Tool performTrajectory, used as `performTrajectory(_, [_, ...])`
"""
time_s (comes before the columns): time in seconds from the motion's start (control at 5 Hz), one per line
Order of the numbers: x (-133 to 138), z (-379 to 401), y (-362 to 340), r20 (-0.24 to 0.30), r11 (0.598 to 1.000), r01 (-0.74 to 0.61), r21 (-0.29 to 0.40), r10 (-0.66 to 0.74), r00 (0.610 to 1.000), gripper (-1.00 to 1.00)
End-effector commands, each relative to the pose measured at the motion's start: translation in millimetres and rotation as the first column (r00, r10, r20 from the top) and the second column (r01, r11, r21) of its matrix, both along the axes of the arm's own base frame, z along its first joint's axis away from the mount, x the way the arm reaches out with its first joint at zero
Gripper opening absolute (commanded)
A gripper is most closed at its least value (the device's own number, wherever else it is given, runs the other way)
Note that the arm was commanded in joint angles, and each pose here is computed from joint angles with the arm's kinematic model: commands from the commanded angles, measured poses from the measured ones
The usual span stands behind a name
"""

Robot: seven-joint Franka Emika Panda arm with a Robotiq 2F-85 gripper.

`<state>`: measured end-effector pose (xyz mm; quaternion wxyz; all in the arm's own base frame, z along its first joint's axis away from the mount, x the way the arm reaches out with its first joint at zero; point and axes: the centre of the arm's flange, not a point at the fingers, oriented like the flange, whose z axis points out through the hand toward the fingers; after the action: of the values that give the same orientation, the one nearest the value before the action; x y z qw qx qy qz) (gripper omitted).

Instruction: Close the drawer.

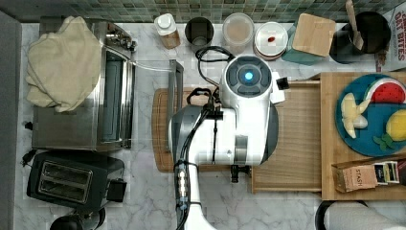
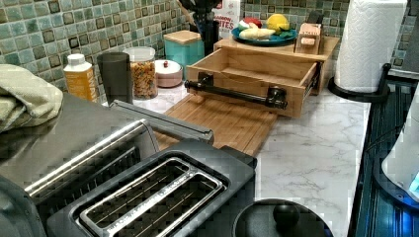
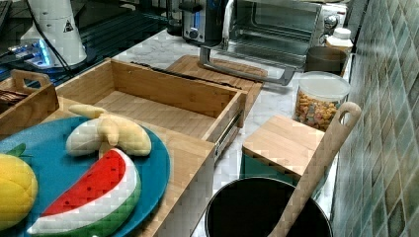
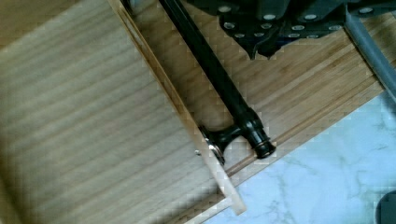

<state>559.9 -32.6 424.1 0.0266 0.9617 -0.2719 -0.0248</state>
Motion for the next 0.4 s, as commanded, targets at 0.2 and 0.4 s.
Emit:
performTrajectory(0.2, [-43,-26,99,0.035,0.968,-0.250,0.038,0.248,0.968,-1.00])
performTrajectory(0.4, [-45,-60,101,0.038,0.945,-0.328,0.009,0.327,0.944,-1.00])
